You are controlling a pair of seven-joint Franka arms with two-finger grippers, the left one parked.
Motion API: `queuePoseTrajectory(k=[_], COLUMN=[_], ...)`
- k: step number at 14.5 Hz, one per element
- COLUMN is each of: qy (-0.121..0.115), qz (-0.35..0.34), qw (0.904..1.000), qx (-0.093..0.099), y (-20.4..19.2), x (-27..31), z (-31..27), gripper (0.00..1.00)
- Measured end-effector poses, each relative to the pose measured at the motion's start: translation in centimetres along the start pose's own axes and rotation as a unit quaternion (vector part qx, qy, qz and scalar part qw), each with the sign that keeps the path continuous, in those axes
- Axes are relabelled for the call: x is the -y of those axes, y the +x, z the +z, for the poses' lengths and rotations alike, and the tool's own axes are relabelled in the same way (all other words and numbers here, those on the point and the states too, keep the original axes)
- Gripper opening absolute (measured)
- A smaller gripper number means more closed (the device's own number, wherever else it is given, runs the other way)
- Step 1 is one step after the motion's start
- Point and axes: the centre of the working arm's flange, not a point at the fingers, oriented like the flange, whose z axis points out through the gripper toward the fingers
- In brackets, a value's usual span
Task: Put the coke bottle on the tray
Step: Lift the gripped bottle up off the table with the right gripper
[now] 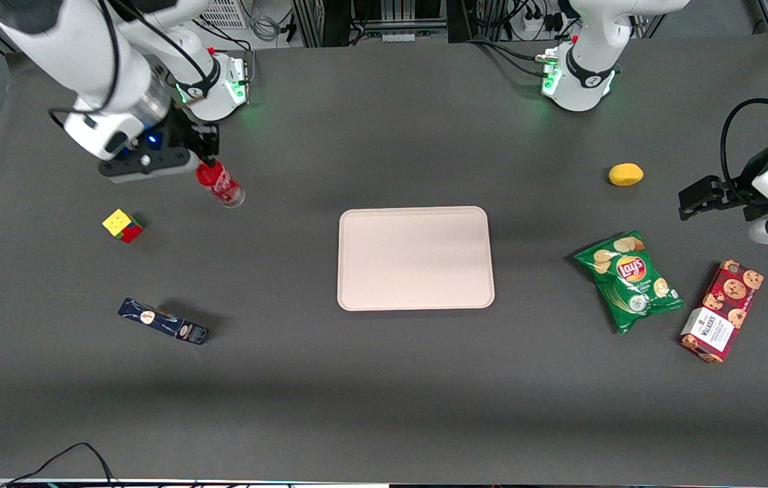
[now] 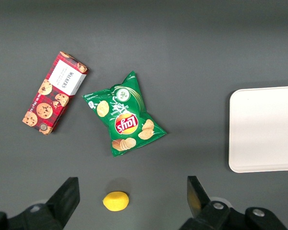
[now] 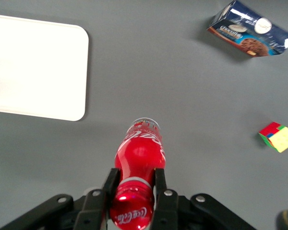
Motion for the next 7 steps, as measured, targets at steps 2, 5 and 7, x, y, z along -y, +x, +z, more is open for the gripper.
queuePoseTrajectory(k=[2, 5, 7], qy=[0.002, 0.005, 0.012], qz=[-0.001, -0.003, 0.007], qw=[1.0000, 0.9999, 0.9999], qx=[-0.007, -0.008, -0.008], y=[-0.4, 0.1, 0.3], x=[0.0, 0.7, 3.3], z=[-2.6, -2.9, -2.9], gripper=[0.34, 0.34, 0.34])
